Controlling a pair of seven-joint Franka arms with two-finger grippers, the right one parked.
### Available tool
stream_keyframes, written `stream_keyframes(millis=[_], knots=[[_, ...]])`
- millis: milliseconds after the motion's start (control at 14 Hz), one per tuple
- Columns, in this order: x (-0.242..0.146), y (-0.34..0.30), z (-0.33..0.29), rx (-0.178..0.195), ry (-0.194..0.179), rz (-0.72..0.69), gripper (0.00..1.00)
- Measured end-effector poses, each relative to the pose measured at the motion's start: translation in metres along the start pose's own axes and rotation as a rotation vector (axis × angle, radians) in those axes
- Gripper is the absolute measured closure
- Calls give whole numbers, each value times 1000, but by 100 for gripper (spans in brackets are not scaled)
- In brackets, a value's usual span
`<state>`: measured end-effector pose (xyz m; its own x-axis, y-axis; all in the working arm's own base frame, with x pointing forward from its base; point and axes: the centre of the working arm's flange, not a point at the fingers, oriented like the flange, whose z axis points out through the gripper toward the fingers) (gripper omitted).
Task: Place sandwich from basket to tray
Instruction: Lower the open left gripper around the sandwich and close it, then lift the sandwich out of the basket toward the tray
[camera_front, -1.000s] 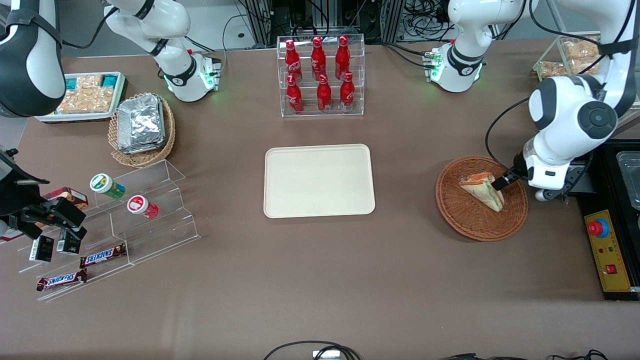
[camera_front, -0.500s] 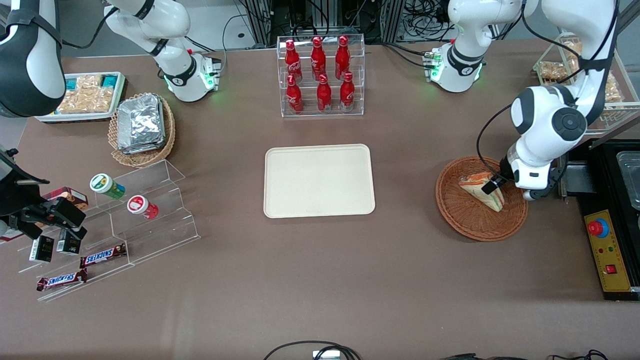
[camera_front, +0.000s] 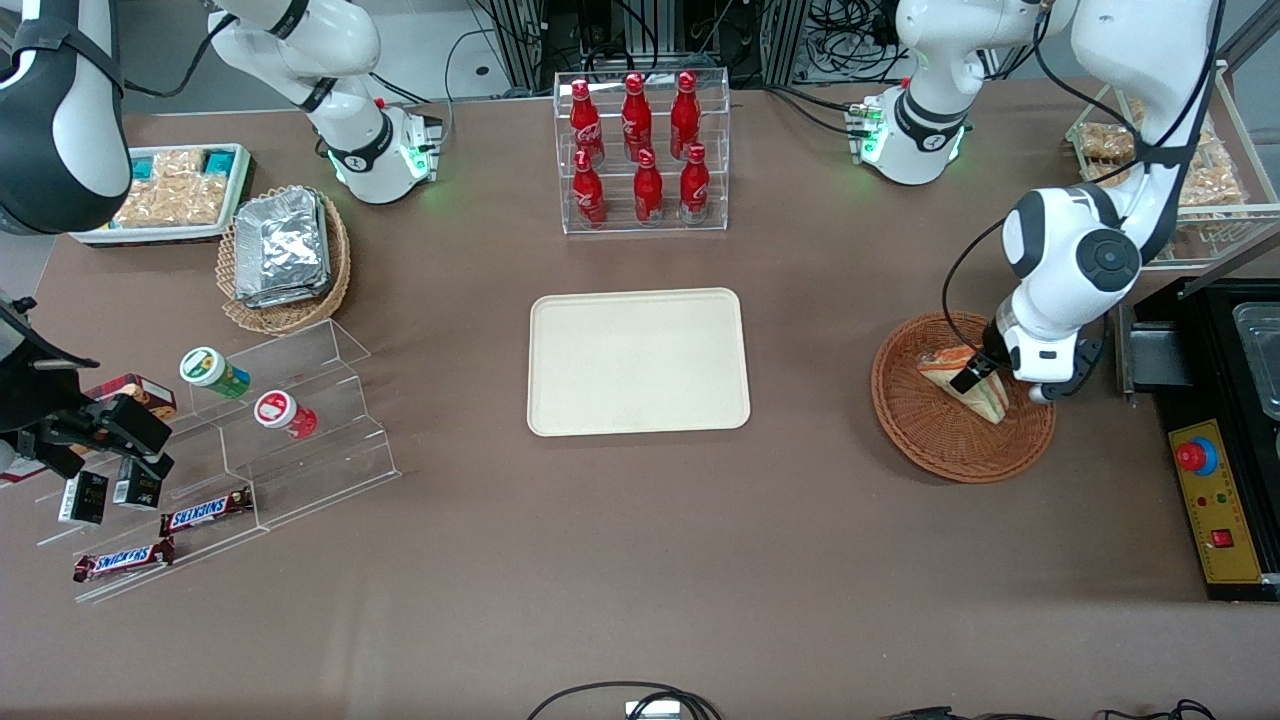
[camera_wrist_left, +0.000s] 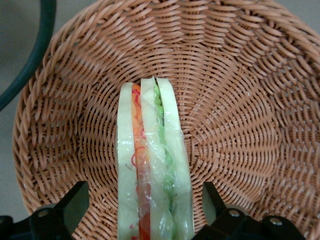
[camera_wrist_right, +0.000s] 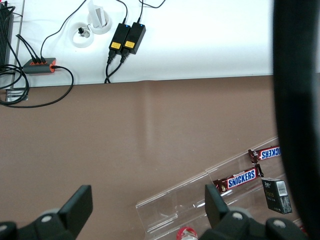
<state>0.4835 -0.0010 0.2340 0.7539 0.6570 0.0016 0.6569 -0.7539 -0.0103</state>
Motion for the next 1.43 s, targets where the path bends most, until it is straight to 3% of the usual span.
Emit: stream_keyframes(millis=[71, 143, 500, 786, 1000, 1286, 1429], knots=[[0, 0, 3, 1, -2, -3, 1], [0, 0, 5, 3, -5, -8, 9], [1, 1, 4, 0, -1, -27, 59], [6, 5, -21, -2, 8, -11, 67], [11, 8, -59, -5, 24, 67, 80], [20, 18, -113, 61, -36, 302, 80], [22, 31, -138, 73, -45, 424, 80]])
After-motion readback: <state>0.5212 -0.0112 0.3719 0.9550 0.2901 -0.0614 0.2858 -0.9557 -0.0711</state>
